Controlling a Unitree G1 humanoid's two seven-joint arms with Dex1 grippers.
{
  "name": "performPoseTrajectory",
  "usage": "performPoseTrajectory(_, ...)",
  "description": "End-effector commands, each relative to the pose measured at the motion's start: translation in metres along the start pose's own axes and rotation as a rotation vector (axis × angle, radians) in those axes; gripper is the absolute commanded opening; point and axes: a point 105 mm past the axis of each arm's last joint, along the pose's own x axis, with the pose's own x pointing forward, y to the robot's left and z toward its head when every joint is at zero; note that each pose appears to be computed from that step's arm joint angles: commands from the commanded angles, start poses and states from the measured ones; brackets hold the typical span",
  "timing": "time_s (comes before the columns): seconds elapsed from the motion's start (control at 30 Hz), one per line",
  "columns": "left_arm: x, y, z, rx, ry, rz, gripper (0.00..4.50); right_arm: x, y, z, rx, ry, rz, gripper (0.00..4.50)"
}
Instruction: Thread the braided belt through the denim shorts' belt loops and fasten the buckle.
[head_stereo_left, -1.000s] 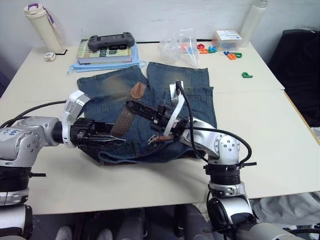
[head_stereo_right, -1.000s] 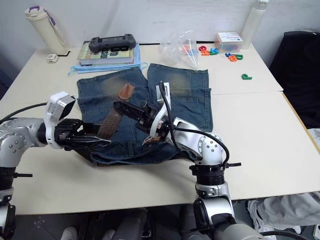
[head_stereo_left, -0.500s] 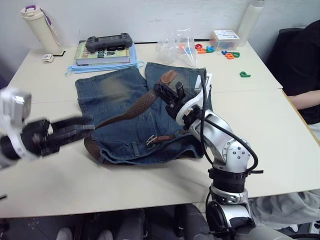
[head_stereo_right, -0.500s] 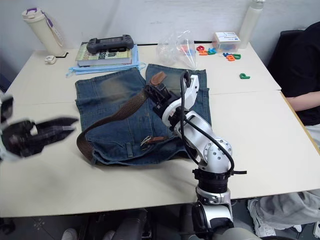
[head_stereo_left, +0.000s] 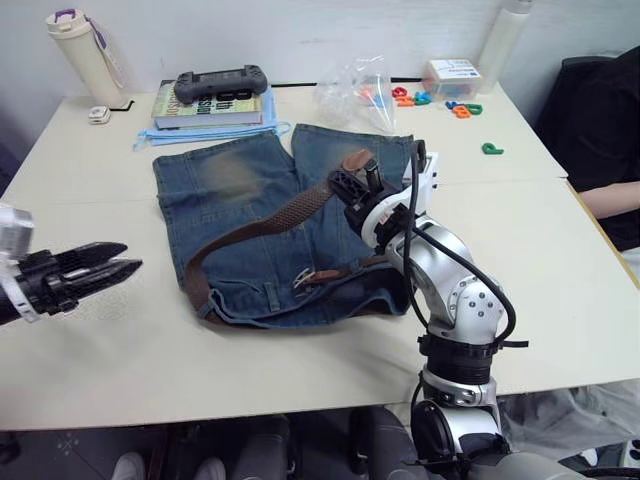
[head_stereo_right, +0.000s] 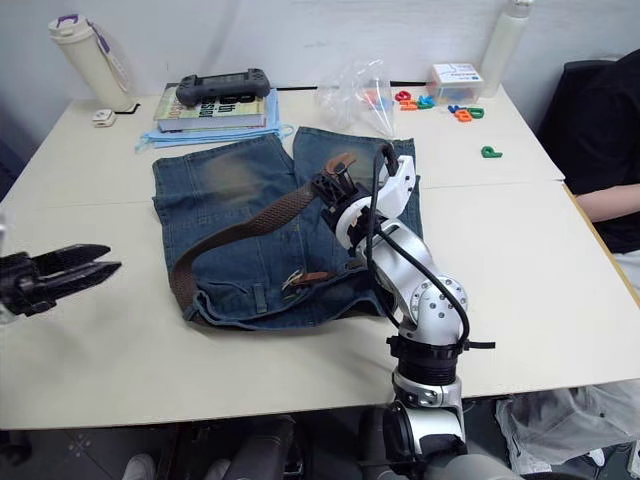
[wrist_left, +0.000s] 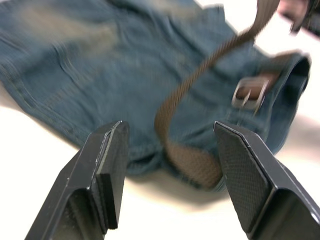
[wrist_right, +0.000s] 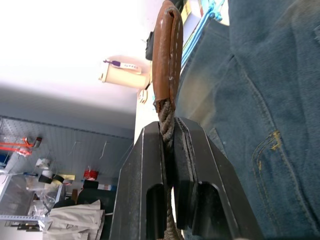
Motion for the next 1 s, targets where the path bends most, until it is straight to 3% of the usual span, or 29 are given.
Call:
performPoseTrajectory(0.03,0.021,0.0,-0.007,0.059,0.029,-0.009,3.01,-0.003,0.019,-0.002,-0.027,-0.007,0.067,0.0)
performPoseTrajectory(0.2,0.048,0.008,-0.007,0.043,-0.013,-0.009,3.01,-0.003,0.026,-0.006,-0.05,0.003,0.089,0.0)
performPoseTrajectory(0.57,0.074,-0.003,-0.013,-0.028,0.038,-0.156,3.01,-0.004,0.03,-0.007,-0.059,0.009,0.108,0.0)
performPoseTrajectory(0.67,0.075,-0.005,-0.004,-0.051,0.01,-0.206,2.27,-0.004,0.029,-0.007,-0.065,0.009,0.11,0.0)
performPoseTrajectory(0.83,0.067,-0.016,0.019,-0.117,-0.058,-0.325,0.12,-0.005,0.027,-0.006,-0.067,0.006,0.107,0.0)
performPoseTrajectory(1.0,0.05,-0.035,0.019,-0.184,0.008,-0.484,0.02,-0.002,0.019,0.001,-0.075,-0.007,0.074,0.0)
